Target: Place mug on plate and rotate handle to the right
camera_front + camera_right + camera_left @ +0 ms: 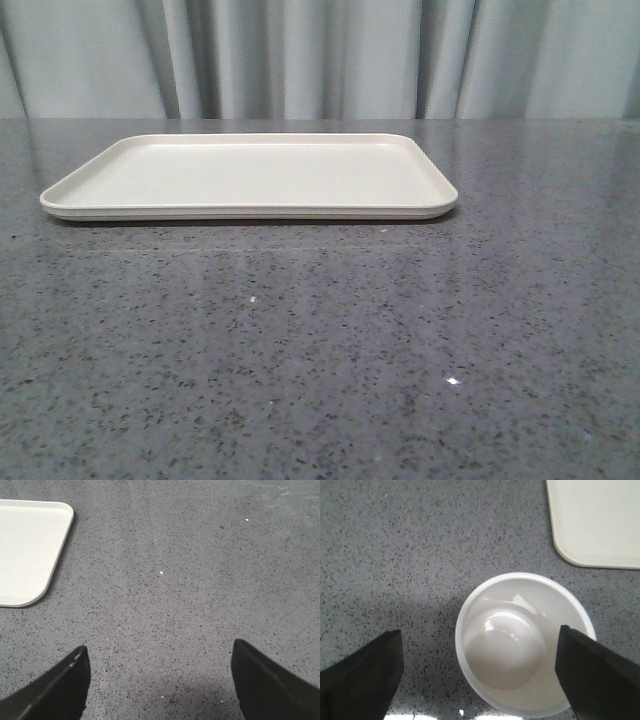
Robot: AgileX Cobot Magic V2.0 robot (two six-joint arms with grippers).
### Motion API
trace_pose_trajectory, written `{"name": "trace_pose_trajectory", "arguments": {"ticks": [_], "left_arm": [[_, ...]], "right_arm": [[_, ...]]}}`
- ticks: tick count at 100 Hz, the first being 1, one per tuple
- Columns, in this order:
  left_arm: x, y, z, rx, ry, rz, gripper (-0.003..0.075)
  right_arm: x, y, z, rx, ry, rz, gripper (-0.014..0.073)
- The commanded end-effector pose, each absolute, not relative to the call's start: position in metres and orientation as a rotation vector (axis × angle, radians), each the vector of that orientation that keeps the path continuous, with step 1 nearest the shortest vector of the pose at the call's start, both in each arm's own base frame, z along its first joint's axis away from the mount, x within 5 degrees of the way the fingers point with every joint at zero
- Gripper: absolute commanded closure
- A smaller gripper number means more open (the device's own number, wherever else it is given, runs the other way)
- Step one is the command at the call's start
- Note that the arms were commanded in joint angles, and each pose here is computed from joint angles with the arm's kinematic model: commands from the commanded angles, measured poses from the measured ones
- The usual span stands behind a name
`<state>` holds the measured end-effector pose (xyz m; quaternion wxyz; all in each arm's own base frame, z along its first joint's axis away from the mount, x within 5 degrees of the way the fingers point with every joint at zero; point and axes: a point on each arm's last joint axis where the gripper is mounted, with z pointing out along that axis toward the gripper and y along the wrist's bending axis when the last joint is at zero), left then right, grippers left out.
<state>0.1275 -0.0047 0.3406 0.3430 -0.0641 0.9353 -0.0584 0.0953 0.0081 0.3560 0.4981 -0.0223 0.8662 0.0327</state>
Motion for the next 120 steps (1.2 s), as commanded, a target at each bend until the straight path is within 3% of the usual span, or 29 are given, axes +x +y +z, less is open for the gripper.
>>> {"name": "trace_pose_trajectory", "arguments": {"ticks": [1, 33, 42, 56, 74, 92, 120], "left_arm": [[0.141, -0.004, 0.346, -0.182, 2.424, -0.157, 0.012], [0.171, -0.004, 0.325, -0.179, 2.556, -0.142, 0.0122], [0.173, -0.004, 0.323, -0.18, 2.563, -0.141, 0.0154], [0.173, -0.004, 0.323, -0.18, 2.563, -0.141, 0.0341], [0.173, -0.003, 0.323, -0.179, 2.561, -0.139, 0.0738], [0.174, -0.003, 0.333, -0.174, 2.529, -0.137, 0.074], [0.18, -0.01, 0.39, -0.172, 2.337, -0.257, 0.0741]], "right_arm": [[0.099, 0.008, 0.372, -0.048, 1.996, 0.075, 0.0015], [0.099, 0.008, 0.372, -0.048, 1.998, 0.075, 0.0021], [0.099, 0.008, 0.372, -0.048, 1.998, 0.075, 0.0021], [0.099, 0.008, 0.372, -0.048, 1.998, 0.075, 0.0021], [0.099, 0.008, 0.372, -0.048, 1.998, 0.075, 0.0021], [0.099, 0.008, 0.372, -0.048, 1.998, 0.075, 0.0021], [0.099, 0.008, 0.372, -0.048, 1.999, 0.075, 0.0021]]}}
